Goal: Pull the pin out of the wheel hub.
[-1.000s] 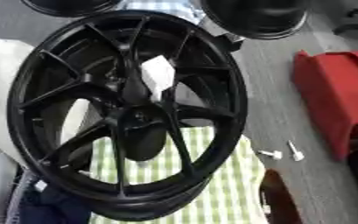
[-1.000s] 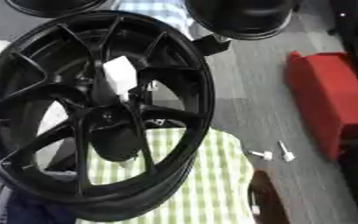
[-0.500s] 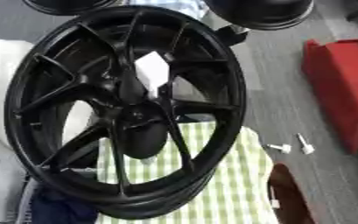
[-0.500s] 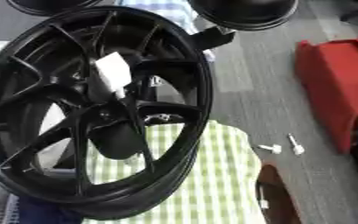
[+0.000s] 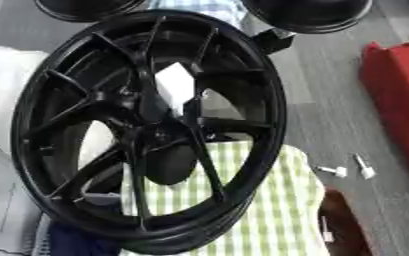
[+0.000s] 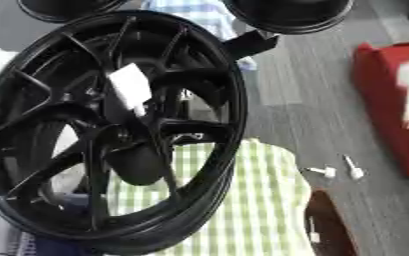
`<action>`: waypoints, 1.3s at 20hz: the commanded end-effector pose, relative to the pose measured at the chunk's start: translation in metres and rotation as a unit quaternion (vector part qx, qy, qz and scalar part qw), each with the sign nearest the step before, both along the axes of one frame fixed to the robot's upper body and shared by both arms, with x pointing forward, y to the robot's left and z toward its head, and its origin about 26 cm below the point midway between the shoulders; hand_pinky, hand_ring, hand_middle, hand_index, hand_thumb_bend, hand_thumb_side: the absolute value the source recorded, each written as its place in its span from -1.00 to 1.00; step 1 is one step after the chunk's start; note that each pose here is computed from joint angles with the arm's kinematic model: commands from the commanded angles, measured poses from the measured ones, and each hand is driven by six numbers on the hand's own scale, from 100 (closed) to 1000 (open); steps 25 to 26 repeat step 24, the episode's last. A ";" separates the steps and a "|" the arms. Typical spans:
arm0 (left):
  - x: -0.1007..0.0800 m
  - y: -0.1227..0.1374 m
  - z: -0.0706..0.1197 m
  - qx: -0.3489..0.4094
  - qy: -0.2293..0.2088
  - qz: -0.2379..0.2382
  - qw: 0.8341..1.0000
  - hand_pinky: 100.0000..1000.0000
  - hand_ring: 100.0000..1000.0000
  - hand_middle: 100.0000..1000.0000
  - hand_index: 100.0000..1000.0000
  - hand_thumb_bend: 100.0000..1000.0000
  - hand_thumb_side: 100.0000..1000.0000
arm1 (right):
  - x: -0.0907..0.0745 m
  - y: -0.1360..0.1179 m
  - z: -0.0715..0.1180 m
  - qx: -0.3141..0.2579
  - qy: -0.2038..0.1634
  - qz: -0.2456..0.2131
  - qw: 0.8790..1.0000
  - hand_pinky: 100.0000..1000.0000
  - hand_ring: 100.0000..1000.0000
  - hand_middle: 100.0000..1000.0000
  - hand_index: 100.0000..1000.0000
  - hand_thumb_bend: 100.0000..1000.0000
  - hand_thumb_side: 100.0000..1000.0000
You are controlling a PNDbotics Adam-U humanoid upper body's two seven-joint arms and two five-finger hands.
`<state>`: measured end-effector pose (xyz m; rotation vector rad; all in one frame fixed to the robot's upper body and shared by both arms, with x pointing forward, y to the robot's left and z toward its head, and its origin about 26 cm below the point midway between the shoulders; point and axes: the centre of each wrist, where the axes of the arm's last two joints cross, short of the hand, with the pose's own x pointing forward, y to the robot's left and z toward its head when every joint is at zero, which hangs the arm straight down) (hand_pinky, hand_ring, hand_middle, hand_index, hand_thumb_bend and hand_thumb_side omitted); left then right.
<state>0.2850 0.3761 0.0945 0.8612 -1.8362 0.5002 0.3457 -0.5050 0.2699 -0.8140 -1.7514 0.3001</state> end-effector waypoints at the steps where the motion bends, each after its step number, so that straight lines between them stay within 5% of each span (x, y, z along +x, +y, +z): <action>1: 0.001 0.002 0.011 0.011 -0.016 -0.004 1.000 0.43 0.31 0.02 0.44 0.48 -0.26 | -0.018 -0.006 0.012 -0.023 -0.052 -0.039 0.998 0.52 0.51 0.61 0.70 -0.18 -0.13; 6: 0.006 -0.004 0.014 0.014 -0.017 -0.025 0.999 0.43 0.31 0.02 0.43 0.48 -0.26 | -0.036 0.005 -0.012 -0.036 -0.095 -0.033 0.994 0.44 0.28 0.30 0.48 -0.29 -0.53; 10: 0.012 -0.012 0.018 0.013 -0.024 -0.047 0.999 0.42 0.31 0.01 0.43 0.47 -0.27 | -0.037 0.036 -0.040 -0.010 -0.114 0.013 0.993 0.44 0.24 0.27 0.45 -0.40 -0.50; 16: 0.023 -0.022 0.025 0.001 -0.043 -0.068 0.997 0.42 0.29 -0.01 0.42 0.46 -0.29 | -0.015 0.096 -0.059 0.080 -0.113 0.067 0.988 0.42 0.22 0.26 0.44 -0.50 -0.40; 26: 0.032 -0.031 0.029 -0.011 -0.059 -0.085 0.995 0.42 0.29 -0.01 0.41 0.47 -0.29 | 0.002 0.117 -0.103 0.156 -0.086 0.062 0.982 0.35 0.14 0.19 0.40 -0.47 -0.43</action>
